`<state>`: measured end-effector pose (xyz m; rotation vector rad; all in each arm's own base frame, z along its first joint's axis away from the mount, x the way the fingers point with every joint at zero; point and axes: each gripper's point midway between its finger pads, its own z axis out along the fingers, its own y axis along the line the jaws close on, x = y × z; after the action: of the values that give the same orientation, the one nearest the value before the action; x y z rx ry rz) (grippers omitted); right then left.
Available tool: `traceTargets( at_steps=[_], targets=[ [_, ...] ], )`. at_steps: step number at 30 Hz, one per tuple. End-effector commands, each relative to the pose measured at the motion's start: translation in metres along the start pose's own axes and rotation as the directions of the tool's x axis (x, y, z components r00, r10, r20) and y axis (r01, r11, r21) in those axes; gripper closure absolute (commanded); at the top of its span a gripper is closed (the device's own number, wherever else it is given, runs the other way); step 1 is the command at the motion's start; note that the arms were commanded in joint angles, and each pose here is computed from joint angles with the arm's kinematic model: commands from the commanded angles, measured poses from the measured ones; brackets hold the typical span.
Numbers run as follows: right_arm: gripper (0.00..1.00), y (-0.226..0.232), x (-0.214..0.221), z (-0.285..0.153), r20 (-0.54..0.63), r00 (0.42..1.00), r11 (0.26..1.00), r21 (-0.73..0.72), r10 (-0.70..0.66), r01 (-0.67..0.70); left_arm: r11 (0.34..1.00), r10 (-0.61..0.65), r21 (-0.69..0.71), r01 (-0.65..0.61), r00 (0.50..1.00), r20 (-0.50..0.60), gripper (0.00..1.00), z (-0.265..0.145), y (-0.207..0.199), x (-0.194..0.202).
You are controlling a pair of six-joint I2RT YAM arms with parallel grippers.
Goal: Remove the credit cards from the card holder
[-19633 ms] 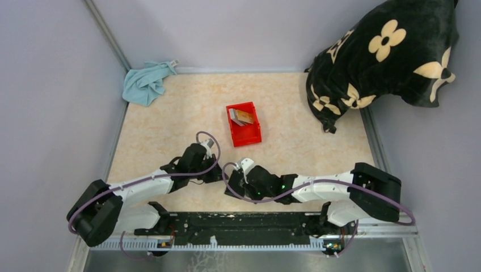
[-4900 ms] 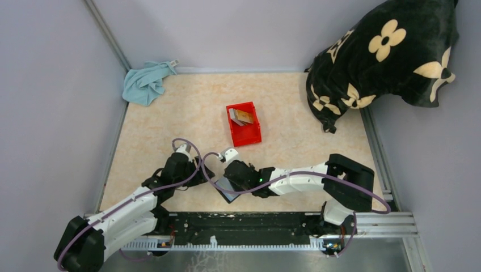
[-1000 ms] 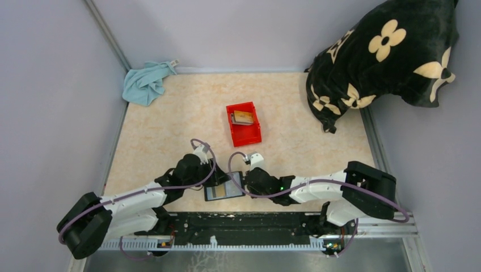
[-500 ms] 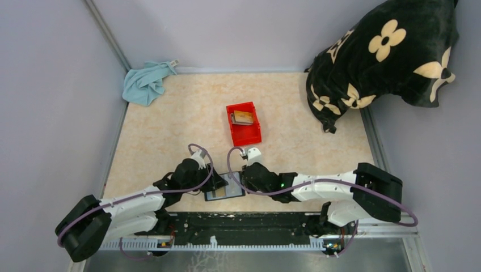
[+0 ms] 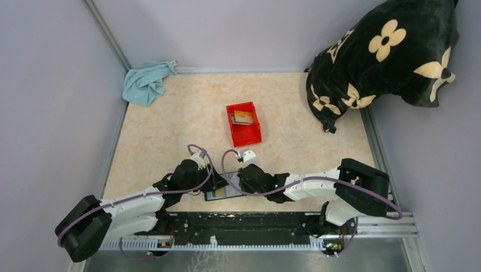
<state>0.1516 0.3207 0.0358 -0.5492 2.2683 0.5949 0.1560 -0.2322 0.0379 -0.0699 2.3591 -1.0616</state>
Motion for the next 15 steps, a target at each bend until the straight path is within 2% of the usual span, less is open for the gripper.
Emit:
traceTargets(
  at_steps=[1, 15],
  targets=[
    [1.00, 0.018, -0.008, 0.005, 0.036, 0.999, 0.998, -0.067, 0.021, -0.018, 1.000, -0.003, -0.024, 0.002, 1.000, -0.020, 0.48, 0.001, 0.010, 0.008],
    [1.00, 0.003, 0.031, 0.010, -0.042, 0.997, 0.995, -0.068, 0.070, -0.072, 1.000, -0.006, -0.003, 0.006, 1.000, -0.016, 0.48, 0.001, 0.005, 0.007]
  ],
)
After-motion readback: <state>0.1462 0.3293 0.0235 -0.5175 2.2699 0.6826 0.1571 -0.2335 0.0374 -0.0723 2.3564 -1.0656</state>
